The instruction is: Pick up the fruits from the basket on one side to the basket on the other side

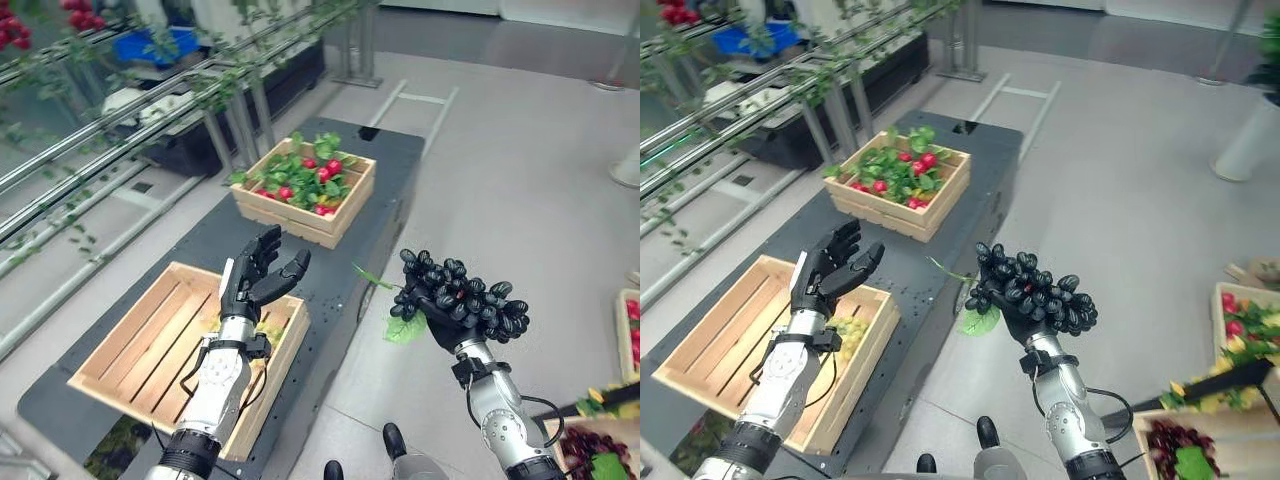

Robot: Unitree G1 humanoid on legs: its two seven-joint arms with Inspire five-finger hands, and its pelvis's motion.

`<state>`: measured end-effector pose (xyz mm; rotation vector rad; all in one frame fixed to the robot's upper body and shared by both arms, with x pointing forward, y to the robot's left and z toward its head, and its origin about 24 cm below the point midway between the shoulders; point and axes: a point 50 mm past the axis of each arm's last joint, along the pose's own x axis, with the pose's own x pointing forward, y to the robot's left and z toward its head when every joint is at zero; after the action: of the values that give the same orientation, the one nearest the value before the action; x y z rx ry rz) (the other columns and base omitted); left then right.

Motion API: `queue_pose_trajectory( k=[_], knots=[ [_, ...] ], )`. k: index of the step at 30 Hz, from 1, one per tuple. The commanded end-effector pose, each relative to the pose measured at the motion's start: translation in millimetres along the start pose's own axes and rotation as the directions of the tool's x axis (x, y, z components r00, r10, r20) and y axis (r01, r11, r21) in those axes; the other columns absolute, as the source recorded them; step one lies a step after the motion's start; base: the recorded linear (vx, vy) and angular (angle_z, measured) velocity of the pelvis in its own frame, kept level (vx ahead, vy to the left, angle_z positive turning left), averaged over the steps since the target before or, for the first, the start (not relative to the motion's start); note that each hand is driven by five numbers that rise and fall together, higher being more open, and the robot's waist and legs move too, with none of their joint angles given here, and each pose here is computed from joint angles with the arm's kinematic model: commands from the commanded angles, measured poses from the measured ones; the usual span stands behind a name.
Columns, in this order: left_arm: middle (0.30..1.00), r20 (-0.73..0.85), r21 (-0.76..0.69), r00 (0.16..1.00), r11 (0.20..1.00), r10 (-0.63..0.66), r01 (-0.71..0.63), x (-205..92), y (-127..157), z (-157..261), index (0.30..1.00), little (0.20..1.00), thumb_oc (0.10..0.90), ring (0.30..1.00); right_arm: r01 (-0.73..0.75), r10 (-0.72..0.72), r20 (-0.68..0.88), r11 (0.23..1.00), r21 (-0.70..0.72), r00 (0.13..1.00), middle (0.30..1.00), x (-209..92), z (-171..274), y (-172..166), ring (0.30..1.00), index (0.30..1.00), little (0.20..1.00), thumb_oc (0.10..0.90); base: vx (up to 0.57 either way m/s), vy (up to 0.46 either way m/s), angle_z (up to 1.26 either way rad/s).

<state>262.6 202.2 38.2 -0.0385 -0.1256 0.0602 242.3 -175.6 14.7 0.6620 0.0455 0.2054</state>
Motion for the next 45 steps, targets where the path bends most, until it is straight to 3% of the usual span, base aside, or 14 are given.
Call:
queue_pose_trajectory(
  k=[1,7,11,21,24,29,31,37,45],
  knots=[
    [0.9,0.273,0.003,0.962,1.0,0.0,-0.001,19.3,3.2,52.8,0.9,0.9,0.8,0.9,-0.235,0.232,0.203,0.972,-0.011,0.951,0.3,21.6,33.6,39.1,0.3,0.3,0.3,0.4,-0.08,-0.042,-0.34],
    [0.9,0.119,0.017,0.991,0.997,0.066,-0.069,15.1,7.6,27.0,0.9,0.9,0.8,0.9,-0.232,0.225,0.113,0.972,0.049,0.968,0.3,22.6,11.0,42.9,0.3,0.3,0.3,0.4,-0.04,-0.208,-0.38],
    [0.9,0.073,-0.073,0.994,0.995,0.077,-0.072,18.1,-6.3,19.7,0.9,0.9,0.8,0.9,-0.219,0.215,0.068,0.974,0.052,0.974,0.3,25.0,-0.5,45.8,0.3,0.3,0.3,0.4,-0.08,-0.189,-0.48],
    [0.9,-0.081,-0.185,0.988,0.972,0.135,-0.148,-5.7,-12.0,-14.6,0.9,0.9,0.8,0.9,-0.035,0.038,-0.024,0.996,0.085,0.999,0.3,-3.3,-23.2,16.3,0.3,0.3,0.3,0.4,-0.04,-0.08,-0.12],
    [0.9,-0.111,-0.126,0.983,0.979,0.147,-0.16,-18.9,-6.0,-23.0,0.9,0.9,0.8,0.9,-0.009,0.014,-0.048,0.996,0.09,0.999,0.3,-3.0,-28.1,11.1,0.3,0.3,0.3,0.4,-0.02,0.107,-0.52],
    [0.9,-0.23,0.062,0.973,0.998,-0.007,0.022,-25.3,-13.7,-45.0,0.9,0.9,0.8,0.9,0.107,-0.107,-0.014,0.98,0.17,0.994,0.3,-7.6,-32.6,-0.9,0.3,0.3,0.3,0.4,0.0,0.176,-0.84],
    [0.9,-0.28,0.109,0.96,0.994,0.003,0.029,-29.1,-12.5,-56.0,0.9,0.9,0.8,0.9,0.15,-0.145,-0.04,0.973,0.174,0.989,0.3,-11.5,-38.2,-5.6,0.3,0.3,0.3,0.4,0.08,0.217,-0.63],
    [0.9,-0.379,0.077,0.925,0.997,0.034,-0.005,-42.7,-15.1,-77.9,0.9,0.9,0.8,0.9,0.247,-0.235,-0.088,0.95,0.192,0.968,0.3,-23.2,-51.6,-16.2,0.3,0.3,0.3,0.4,0.06,0.158,-0.44],
    [0.9,-0.428,0.063,0.903,0.997,-0.02,0.052,-50.3,-35.9,-88.5,0.9,0.9,0.8,0.9,0.307,-0.305,-0.046,0.927,0.215,0.951,0.3,-25.4,-49.8,-20.9,0.3,0.3,0.3,0.4,0.0,0.087,-0.2]
  ],
)
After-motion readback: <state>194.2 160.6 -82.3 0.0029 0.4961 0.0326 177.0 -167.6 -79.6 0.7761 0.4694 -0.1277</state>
